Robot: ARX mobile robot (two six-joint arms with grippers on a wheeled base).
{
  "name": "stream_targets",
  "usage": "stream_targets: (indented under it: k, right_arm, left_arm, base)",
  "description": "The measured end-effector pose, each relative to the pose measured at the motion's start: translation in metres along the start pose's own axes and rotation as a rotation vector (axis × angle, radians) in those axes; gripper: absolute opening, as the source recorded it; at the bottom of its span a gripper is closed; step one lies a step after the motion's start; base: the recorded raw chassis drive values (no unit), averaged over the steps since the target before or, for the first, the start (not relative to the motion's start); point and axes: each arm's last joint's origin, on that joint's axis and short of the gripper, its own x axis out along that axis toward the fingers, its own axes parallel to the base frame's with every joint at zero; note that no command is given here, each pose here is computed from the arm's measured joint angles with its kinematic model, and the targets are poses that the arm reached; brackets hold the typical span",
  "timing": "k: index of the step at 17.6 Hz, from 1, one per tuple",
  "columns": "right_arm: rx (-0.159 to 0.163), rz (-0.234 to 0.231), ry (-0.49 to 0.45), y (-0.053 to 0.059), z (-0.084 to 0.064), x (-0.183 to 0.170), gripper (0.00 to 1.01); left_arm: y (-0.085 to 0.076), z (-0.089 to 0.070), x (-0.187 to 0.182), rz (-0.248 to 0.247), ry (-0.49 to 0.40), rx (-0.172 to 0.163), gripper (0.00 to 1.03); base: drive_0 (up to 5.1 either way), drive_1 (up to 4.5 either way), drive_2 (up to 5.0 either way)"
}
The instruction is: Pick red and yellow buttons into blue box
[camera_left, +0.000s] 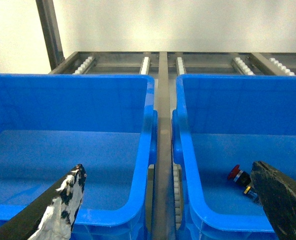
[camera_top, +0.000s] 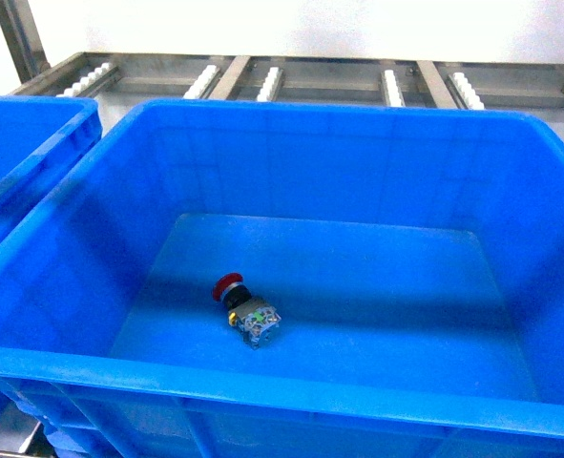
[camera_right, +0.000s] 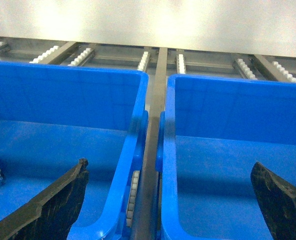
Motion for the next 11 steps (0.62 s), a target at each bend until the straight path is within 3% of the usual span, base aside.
stream_targets:
  k: [11]
  right_arm:
    - [0.0, 0.0, 0.0, 0.0, 0.0, 0.0, 0.98]
  left_arm:
    - [0.0, 0.0, 0.0, 0.0, 0.0, 0.0, 0.98]
  base:
    - [0.0, 0.0, 0.0]
